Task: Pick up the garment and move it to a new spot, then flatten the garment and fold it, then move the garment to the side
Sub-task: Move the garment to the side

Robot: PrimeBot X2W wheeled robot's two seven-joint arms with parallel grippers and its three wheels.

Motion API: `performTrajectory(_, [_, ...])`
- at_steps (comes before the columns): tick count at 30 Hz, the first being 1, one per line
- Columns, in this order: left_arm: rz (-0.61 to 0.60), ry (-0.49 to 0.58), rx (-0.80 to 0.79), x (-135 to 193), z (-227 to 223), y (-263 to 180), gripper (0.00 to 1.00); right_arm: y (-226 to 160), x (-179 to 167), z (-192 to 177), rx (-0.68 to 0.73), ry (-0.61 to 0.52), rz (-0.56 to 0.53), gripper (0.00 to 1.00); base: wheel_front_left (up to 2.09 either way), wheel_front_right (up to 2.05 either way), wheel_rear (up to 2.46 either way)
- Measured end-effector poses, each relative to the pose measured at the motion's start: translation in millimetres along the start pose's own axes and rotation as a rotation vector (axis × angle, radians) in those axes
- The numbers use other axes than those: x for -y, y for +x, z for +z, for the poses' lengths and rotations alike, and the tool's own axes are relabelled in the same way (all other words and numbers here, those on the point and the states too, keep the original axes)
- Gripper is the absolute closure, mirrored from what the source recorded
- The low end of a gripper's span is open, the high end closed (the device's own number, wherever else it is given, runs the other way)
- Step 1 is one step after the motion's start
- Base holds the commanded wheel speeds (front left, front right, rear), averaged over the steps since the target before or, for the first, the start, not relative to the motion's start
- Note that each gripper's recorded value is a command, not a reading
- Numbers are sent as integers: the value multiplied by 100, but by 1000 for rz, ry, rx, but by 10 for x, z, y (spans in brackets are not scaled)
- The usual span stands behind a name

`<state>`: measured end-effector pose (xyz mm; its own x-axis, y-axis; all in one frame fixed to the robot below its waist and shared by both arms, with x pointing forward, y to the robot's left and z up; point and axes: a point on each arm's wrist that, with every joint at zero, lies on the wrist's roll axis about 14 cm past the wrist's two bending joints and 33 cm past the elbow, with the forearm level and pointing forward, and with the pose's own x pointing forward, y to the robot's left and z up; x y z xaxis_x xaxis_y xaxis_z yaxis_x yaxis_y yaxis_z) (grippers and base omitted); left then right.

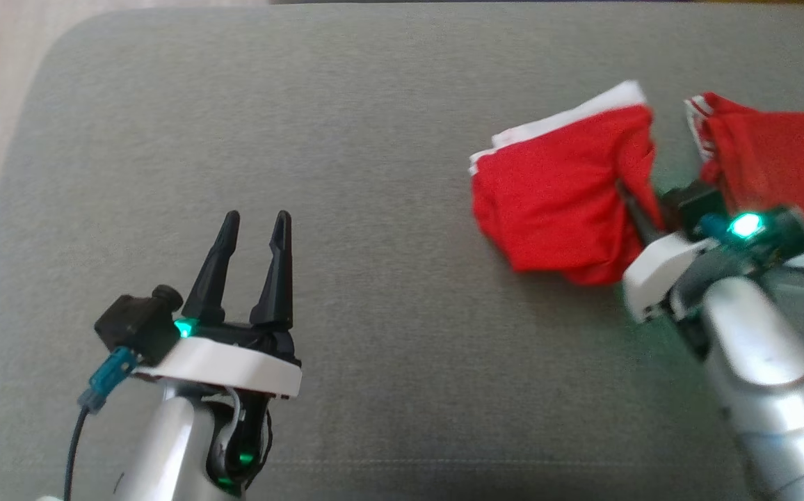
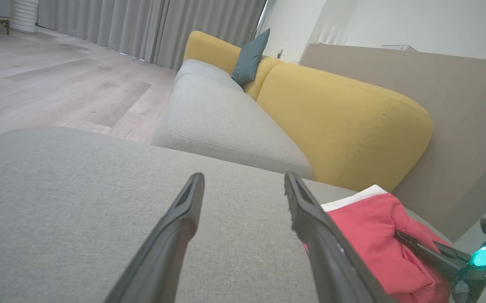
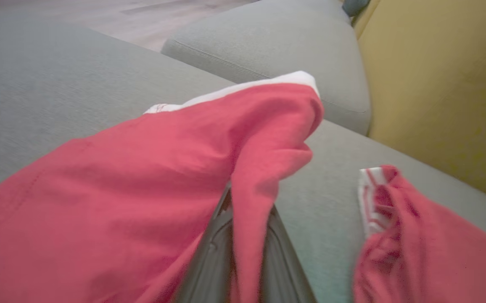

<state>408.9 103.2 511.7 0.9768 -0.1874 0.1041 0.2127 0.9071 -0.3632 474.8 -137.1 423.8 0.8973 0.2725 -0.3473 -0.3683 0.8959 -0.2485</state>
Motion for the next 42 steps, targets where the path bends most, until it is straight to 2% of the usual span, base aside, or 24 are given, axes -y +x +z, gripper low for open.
performTrajectory(2, [-29, -11, -12, 79, -58, 57, 0, -92, 320, 48, -7, -96, -39, 100, 0, 0, 0])
performTrajectory(7, [-75, -26, -27, 211, -139, 184, 0, -285, 952, 76, -61, -228, -117, 100, 0, 0, 0])
performTrajectory(11, [-100, -34, -25, 264, -165, 300, 0, -459, 1466, -66, -173, -311, -187, 100, 0, 0, 0])
performTrajectory(15, [-103, -39, -31, 255, -204, 349, 0, -591, 1762, -195, -261, -328, -236, 100, 0, 0, 0])
performTrajectory(23, [-89, -43, -44, 180, -261, 359, 0, -653, 2023, -185, -313, -291, -313, 100, 0, 0, 0])
performTrajectory(36, [-81, -36, -57, 121, -319, 365, 0, -737, 2120, -324, -363, -194, -377, 100, 0, 0, 0])
performTrajectory(39, [-78, -35, -60, 107, -334, 373, 0, -698, 2088, -254, -332, -168, -381, 0, 0, 0, 0])
performTrajectory(42, [-77, -34, -59, 99, -334, 389, 0, -689, 2083, -209, -312, -150, -392, 0, 0, 0, 0])
